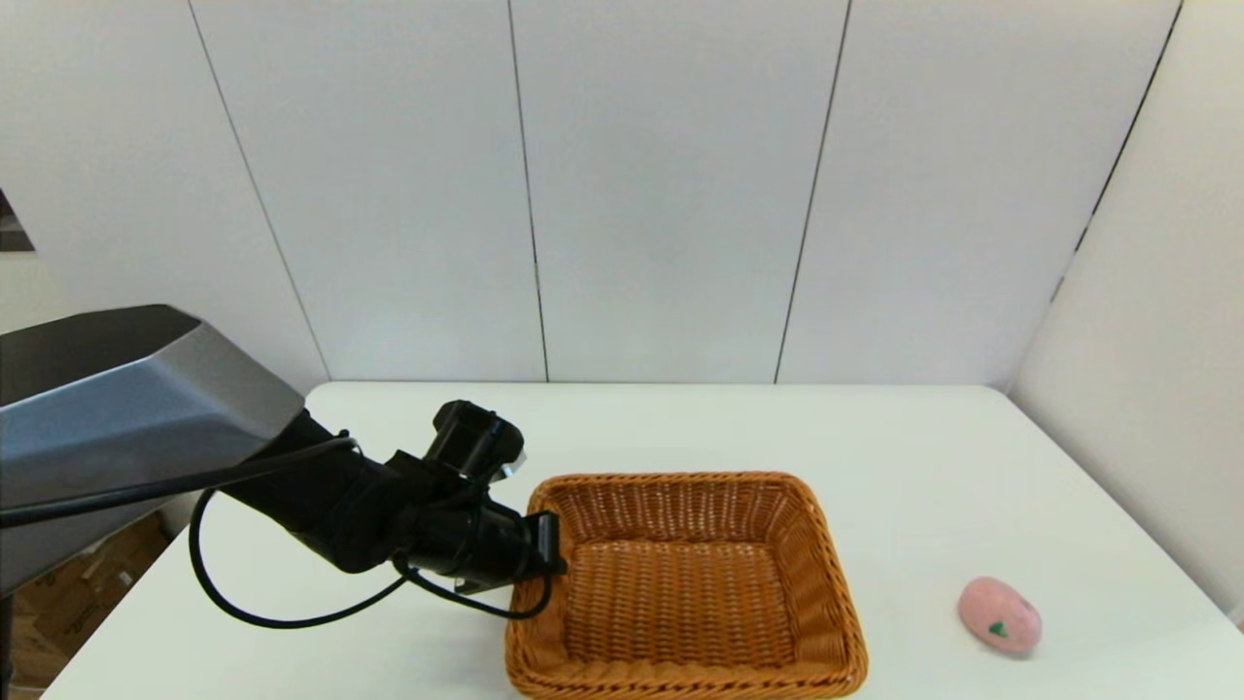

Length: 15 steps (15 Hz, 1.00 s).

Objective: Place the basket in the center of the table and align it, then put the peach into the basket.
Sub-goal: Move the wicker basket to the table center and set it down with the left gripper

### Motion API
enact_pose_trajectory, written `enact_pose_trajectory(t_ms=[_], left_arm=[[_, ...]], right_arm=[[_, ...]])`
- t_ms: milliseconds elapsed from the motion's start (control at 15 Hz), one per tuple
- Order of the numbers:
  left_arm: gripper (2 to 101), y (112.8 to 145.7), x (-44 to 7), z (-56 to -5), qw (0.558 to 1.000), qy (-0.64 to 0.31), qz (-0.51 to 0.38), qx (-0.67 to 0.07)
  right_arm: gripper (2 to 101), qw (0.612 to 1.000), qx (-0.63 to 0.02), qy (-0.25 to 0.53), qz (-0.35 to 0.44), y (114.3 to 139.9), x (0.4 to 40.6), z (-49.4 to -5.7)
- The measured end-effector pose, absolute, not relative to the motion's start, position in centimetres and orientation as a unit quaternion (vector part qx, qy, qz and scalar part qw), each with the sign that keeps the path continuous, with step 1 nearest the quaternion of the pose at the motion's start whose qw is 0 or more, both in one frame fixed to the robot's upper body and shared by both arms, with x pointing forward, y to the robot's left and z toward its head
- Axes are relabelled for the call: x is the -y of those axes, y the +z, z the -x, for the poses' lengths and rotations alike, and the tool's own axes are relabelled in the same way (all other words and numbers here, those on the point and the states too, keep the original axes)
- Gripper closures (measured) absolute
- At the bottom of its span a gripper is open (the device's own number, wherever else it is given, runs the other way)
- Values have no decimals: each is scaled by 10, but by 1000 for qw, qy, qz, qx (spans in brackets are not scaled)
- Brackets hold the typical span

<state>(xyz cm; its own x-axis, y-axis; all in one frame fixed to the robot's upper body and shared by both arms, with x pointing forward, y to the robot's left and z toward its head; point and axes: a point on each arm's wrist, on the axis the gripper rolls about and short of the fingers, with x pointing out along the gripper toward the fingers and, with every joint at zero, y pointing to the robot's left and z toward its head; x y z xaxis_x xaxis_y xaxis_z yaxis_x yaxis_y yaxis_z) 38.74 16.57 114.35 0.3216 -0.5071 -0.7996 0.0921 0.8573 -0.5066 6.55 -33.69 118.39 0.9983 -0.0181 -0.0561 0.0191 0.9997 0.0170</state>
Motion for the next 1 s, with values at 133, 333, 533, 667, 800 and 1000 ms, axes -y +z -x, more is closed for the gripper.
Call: enact_pose_trajectory(t_ms=[133, 333, 533, 667, 800, 1000], left_arm=[[886, 1143, -166, -387, 791, -187, 187, -551], [886, 1142, -168, -386, 791, -182, 185, -554], [886, 1144, -168, -385, 791, -183, 184, -554], [886, 1145, -168, -385, 792, -185, 183, -552], [886, 1147, -168, -385, 793, -186, 183, -550], [886, 1148, -168, -384, 794, -187, 184, -549]], right_arm=[[52, 1000, -28, -9, -9, 1184, 337, -66], [52, 1000, -28, -9, -9, 1184, 337, -66], [52, 1000, -28, -9, -9, 1184, 337, -66], [52, 1000, -28, -9, -9, 1184, 337, -66], [52, 1000, -28, -9, -9, 1184, 337, -66], [52, 1000, -28, -9, -9, 1184, 337, -66]])
